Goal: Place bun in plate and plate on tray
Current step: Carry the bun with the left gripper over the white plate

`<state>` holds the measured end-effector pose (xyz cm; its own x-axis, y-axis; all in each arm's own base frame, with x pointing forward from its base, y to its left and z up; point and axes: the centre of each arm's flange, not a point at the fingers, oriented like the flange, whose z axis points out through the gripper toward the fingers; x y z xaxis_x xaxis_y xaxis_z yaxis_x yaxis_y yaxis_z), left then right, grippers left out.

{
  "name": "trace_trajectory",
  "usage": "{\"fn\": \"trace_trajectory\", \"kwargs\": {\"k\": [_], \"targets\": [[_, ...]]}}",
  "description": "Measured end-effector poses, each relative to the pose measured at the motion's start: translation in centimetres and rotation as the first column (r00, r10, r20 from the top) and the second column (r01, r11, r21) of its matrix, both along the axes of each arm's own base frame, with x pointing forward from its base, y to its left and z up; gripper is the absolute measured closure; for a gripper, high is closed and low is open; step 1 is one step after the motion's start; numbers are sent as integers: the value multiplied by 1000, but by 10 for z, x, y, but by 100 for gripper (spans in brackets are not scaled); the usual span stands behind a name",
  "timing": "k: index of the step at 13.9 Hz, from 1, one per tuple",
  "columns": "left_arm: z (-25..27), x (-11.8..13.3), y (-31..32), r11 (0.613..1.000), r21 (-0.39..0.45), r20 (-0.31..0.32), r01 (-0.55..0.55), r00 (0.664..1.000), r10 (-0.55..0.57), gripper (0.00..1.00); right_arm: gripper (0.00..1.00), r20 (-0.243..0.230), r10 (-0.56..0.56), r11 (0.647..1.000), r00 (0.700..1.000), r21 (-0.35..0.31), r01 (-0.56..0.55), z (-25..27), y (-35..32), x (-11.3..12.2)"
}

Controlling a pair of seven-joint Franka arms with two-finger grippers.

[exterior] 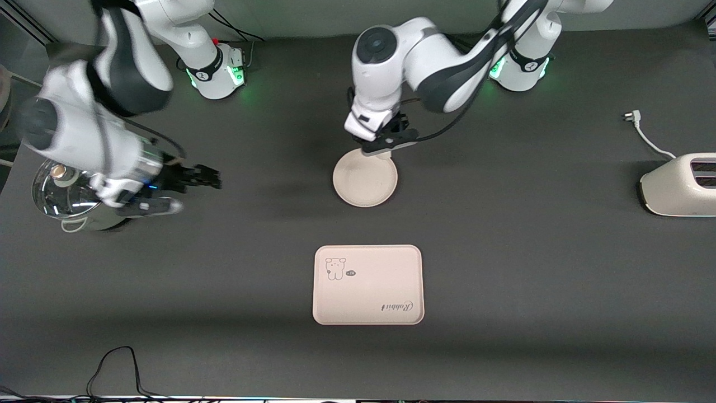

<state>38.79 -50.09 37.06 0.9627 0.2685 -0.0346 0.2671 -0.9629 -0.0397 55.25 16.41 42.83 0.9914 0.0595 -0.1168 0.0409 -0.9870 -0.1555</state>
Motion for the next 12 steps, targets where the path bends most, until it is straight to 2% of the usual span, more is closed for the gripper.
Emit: {"fn": "trace_trajectory", "kwargs": {"k": [4,8,10,11,12], "targets": [[-79,-10,-25,1000,7,-25,-1,1000,1,64,0,17,56,998,998,-14,-56,-40,56,2],[-124,-8,-30,1000,1,-24,-12,1000,12,64,0,15,38,999,999,-19,-38,-43,68,4],[-133,-4,-28,1000,7,-22,-18,1000,19,52,0,18,30,999,999,-21,-29,-44,67,9],[-133,-3,-28,1000,8,-20,-20,1000,20,52,0,18,26,999,999,-22,-26,-46,66,12],[-132,-3,-29,1000,7,-17,-22,1000,22,46,0,16,24,999,1000,-24,-24,-48,66,15]]}}
